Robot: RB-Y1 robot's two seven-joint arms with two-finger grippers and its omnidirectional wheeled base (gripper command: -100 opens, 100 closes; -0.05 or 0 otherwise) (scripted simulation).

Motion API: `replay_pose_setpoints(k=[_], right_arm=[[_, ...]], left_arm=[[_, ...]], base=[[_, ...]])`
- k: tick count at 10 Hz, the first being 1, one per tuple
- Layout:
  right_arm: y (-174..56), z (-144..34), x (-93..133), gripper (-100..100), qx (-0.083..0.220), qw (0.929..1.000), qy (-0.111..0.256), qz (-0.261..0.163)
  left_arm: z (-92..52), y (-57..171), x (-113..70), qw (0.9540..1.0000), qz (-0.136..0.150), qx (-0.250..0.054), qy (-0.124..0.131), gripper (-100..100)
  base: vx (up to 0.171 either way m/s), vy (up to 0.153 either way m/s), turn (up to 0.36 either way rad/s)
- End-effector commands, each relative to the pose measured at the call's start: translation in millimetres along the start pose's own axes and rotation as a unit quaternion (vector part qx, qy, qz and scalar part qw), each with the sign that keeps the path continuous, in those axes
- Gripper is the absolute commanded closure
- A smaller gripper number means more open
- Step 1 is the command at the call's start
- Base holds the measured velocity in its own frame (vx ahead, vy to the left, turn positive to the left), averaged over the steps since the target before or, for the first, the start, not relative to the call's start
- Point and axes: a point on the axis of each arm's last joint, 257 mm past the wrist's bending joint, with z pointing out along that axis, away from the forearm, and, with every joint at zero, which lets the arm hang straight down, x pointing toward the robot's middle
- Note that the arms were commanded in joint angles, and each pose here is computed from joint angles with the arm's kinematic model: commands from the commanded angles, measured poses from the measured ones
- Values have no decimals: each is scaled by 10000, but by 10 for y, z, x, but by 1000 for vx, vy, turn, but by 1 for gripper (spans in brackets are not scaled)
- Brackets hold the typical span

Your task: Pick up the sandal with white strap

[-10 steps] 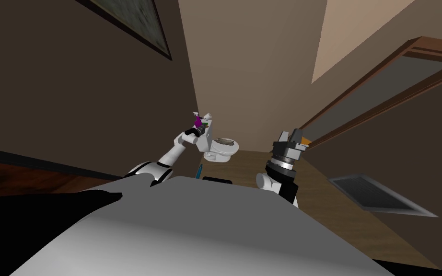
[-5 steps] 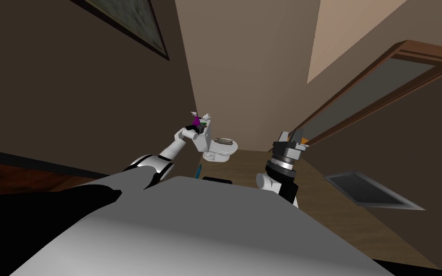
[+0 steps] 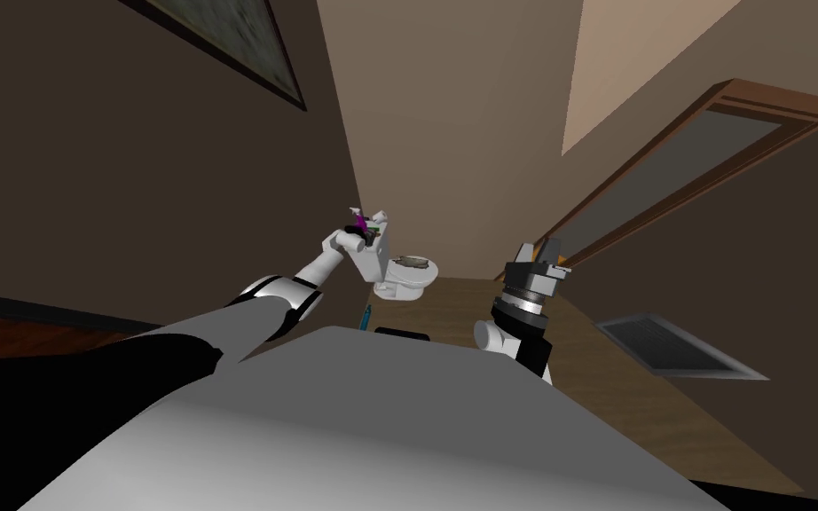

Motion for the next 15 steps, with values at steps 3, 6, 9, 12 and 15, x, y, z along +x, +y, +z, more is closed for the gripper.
replay_pose_setpoints(k=[3,6,9,12,15], right_arm=[[0,0,0,0,0,10000,0,0],[0,0,0,0,0,10000,0,0],[0,0,0,0,0,10000,0,0],[0,0,0,0,0,10000,0,0],[0,0,0,0,0,10000,0,0]], left_arm=[[45,154,-164,9985,-35,-531,-118,-100],[33,168,-439,9943,-108,-1012,-320,-100],[0,322,-604,9879,-209,-1466,-451,-100],[-63,483,-753,9794,-324,-1909,-577,-100],[-186,558,-986,9668,-513,-2373,-796,-100]], base=[[31,-18,-25],[45,-21,-43],[45,-14,-26],[72,-18,-34],[87,-10,-38]])
